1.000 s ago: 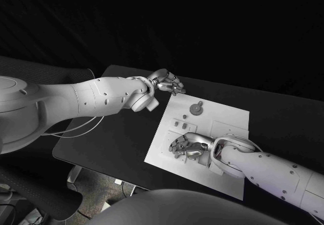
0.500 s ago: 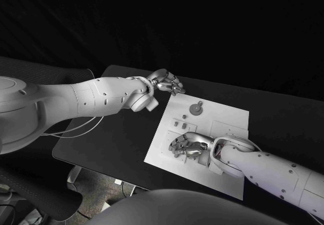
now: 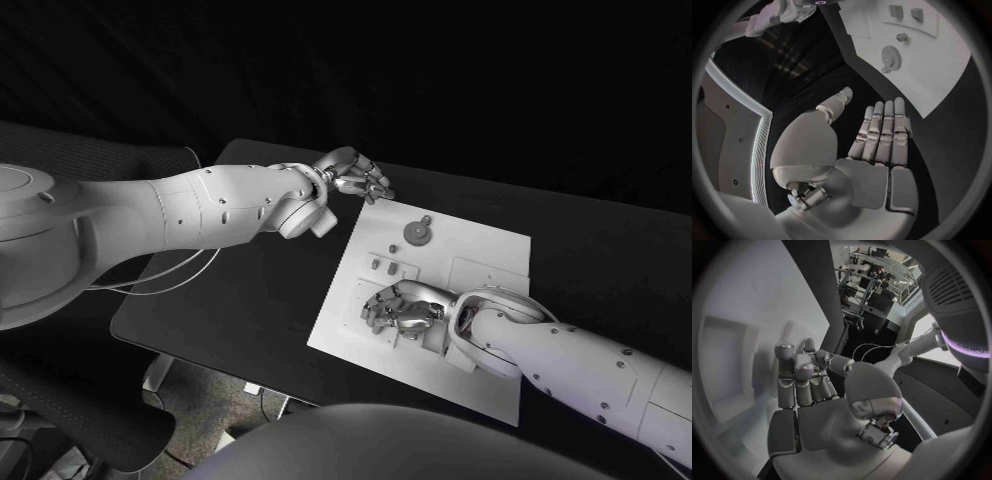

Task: Assemble the parts on the task board

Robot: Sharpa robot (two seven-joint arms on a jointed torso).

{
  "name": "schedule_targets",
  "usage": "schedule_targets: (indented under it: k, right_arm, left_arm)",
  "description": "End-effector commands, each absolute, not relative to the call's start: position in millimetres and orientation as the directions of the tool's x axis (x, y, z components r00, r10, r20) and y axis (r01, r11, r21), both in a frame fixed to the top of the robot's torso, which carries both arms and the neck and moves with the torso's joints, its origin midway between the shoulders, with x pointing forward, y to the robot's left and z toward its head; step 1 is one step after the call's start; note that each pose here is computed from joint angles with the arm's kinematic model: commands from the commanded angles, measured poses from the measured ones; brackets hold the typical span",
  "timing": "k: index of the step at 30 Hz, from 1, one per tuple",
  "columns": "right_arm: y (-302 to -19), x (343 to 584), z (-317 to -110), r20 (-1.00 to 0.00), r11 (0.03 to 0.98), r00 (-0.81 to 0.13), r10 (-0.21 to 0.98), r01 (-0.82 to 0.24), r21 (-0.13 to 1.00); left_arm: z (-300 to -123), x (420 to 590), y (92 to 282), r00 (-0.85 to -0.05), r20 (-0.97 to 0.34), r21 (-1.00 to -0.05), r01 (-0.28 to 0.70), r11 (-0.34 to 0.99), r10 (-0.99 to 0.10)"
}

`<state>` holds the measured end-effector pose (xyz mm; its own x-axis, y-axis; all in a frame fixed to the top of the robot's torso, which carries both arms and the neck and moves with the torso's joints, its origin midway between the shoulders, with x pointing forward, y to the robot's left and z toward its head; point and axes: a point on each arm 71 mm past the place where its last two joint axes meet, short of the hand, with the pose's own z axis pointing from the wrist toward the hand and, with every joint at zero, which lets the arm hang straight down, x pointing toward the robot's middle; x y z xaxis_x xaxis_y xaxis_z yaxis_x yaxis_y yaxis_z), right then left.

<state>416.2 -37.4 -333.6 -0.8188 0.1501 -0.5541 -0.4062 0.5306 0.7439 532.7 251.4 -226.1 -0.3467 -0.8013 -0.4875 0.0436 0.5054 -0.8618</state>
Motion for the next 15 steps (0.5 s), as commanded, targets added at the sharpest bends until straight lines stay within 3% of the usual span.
schedule_targets:
  k: [1, 15]
  right_arm:
    - [-39.4, 416.1, -336.6, -0.552, 0.544, -0.819, 0.155, -0.396, 0.740]
    - [-39.3, 416.6, -336.3, -0.558, 0.547, -0.814, 0.159, -0.398, 0.737]
  left_arm:
    - [-225.0, 532.7, 249.7, -0.352, -0.486, -0.863, 0.051, 0.502, -0.800]
    - [-225.0, 532.8, 249.7, -0.352, -0.487, -0.863, 0.051, 0.503, -0.800]
